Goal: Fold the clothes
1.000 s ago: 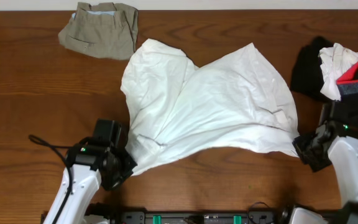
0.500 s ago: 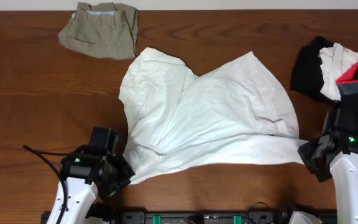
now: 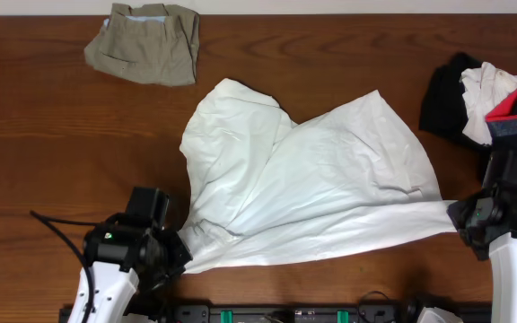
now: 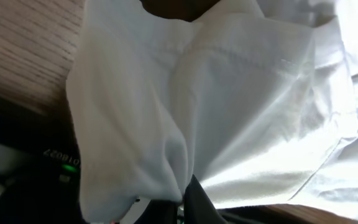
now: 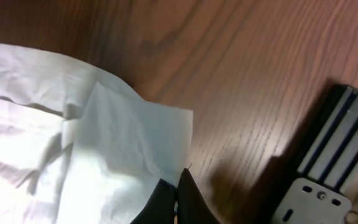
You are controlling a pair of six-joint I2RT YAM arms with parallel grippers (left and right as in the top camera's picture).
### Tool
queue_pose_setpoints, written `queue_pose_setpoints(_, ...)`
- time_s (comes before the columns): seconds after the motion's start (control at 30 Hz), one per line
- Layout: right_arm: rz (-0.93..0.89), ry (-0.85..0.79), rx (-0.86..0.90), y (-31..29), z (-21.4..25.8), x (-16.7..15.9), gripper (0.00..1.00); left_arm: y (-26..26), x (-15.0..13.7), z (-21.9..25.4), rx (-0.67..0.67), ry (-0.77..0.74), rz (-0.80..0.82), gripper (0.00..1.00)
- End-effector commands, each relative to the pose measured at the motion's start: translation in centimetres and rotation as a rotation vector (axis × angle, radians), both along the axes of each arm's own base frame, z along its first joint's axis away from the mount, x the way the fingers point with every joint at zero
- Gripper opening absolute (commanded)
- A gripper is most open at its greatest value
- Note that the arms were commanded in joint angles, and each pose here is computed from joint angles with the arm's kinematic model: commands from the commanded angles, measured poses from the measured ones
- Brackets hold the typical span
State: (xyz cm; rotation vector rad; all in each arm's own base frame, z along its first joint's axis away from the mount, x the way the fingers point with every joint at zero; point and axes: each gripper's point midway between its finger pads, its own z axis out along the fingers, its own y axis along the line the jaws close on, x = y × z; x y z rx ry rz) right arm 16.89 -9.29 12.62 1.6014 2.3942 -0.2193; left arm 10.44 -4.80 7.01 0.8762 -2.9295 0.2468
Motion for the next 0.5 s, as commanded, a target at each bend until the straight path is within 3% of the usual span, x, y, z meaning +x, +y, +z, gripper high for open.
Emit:
queue_pose_setpoints(0.0, -0.003, 0.004, -0.041, -0.8, 0.8, -0.2, 0.01, 0.4, -0.1, 0.6, 0.023, -0.005, -0.011, 0.06)
queue_pose_setpoints(0.47, -0.043, -0.06, -0.058, -1.3, 1.2, 1.0, 0.01, 0.4, 4.0, 3.6, 0.03, -0.17, 0.043, 0.06)
